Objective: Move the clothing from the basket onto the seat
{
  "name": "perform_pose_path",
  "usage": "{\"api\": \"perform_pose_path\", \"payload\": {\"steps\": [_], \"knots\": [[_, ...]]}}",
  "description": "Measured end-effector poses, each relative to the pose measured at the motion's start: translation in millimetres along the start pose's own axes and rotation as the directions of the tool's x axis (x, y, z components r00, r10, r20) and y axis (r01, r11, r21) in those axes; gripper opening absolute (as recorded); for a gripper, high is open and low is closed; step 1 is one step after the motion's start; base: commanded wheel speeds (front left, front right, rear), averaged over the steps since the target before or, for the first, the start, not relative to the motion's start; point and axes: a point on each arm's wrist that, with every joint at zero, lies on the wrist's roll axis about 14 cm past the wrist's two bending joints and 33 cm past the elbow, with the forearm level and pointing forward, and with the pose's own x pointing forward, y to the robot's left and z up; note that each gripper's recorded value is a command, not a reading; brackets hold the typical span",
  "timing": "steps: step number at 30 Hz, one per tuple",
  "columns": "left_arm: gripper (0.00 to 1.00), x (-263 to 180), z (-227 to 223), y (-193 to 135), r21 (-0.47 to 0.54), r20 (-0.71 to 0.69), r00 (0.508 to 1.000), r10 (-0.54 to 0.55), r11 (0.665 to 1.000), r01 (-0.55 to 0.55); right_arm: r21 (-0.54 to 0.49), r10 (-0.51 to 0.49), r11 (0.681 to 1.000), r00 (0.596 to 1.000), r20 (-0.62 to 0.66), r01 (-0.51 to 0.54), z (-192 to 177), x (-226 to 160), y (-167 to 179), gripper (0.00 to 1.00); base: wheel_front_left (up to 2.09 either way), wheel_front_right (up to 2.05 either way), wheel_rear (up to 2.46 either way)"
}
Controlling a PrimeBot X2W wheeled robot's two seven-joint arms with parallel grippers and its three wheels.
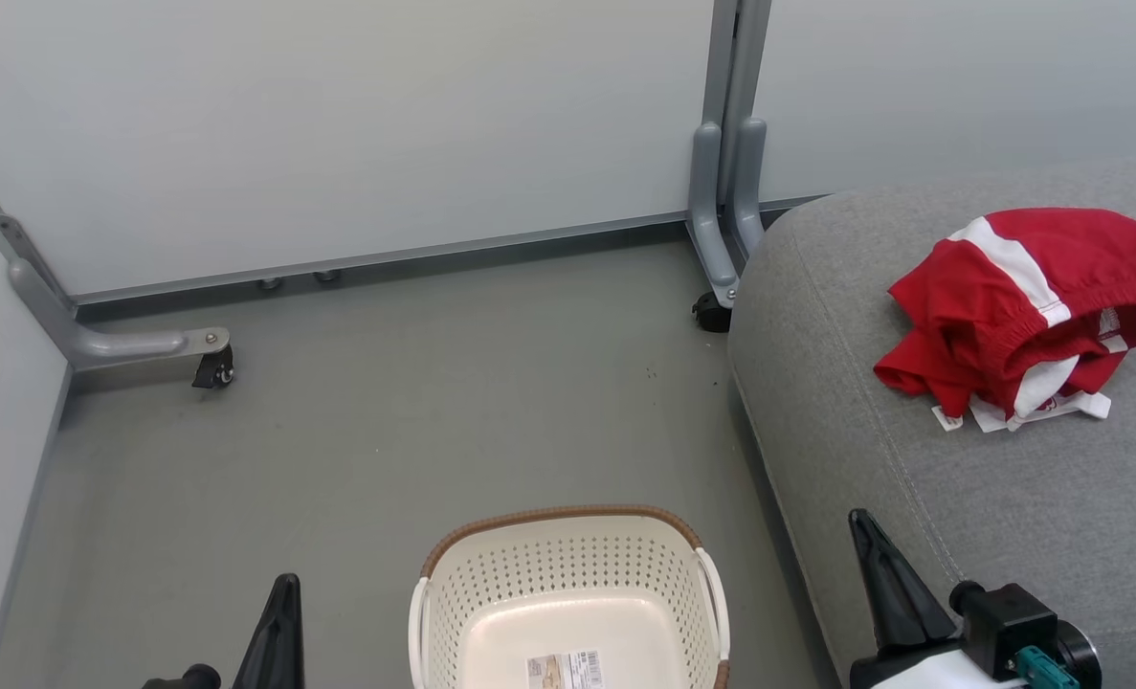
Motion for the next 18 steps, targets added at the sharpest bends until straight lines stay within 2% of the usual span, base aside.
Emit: {"api": "perform_pose_path", "payload": {"steps": [9,18], "knots": [[0.00,2,-4,8,-0.164,-0.025,0.999,0.045,0.985,-0.049,0.180,-0.055,0.982,0.998,-0.021,0.058,-4,2,-12,0.00,0.00,0.00,0.00],[0.00,11,-2,14,-0.304,-0.031,0.997,0.071,0.949,-0.077,0.332,-0.099,0.937,0.994,-0.038,0.106,-6,7,-25,0.00,0.00,0.00,0.00]]}}
